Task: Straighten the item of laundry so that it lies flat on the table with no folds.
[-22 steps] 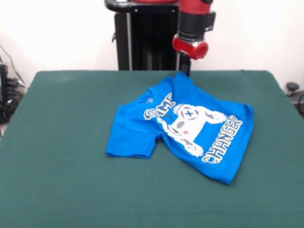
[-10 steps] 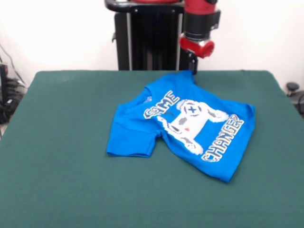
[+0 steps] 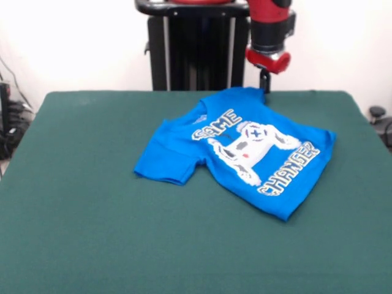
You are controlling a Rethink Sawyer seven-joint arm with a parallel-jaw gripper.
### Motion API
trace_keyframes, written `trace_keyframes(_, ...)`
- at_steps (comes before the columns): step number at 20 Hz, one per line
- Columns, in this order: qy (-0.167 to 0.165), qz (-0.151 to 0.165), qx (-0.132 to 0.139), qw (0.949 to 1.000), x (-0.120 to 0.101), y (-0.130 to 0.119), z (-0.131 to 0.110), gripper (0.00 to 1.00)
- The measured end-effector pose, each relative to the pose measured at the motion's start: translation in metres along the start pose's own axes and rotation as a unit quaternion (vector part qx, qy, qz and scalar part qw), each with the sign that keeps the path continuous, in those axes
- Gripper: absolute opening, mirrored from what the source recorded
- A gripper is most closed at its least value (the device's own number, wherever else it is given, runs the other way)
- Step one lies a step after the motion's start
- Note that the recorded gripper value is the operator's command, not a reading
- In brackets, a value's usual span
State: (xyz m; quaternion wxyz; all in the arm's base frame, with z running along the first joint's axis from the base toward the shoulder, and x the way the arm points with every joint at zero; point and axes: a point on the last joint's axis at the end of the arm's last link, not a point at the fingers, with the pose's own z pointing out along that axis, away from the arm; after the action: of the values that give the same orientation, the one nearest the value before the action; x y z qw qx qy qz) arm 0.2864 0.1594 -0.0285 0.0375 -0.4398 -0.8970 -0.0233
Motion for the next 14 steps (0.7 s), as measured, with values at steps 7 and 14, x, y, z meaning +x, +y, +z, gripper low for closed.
trace_keyframes(7,0.009,-0.002,0.0,1.0,0.0072,0.0004,0.0022,0.0)
trace_keyframes(14,0.009,-0.007,0.001,0.9999,0.0105,0.001,0.0017,1.0)
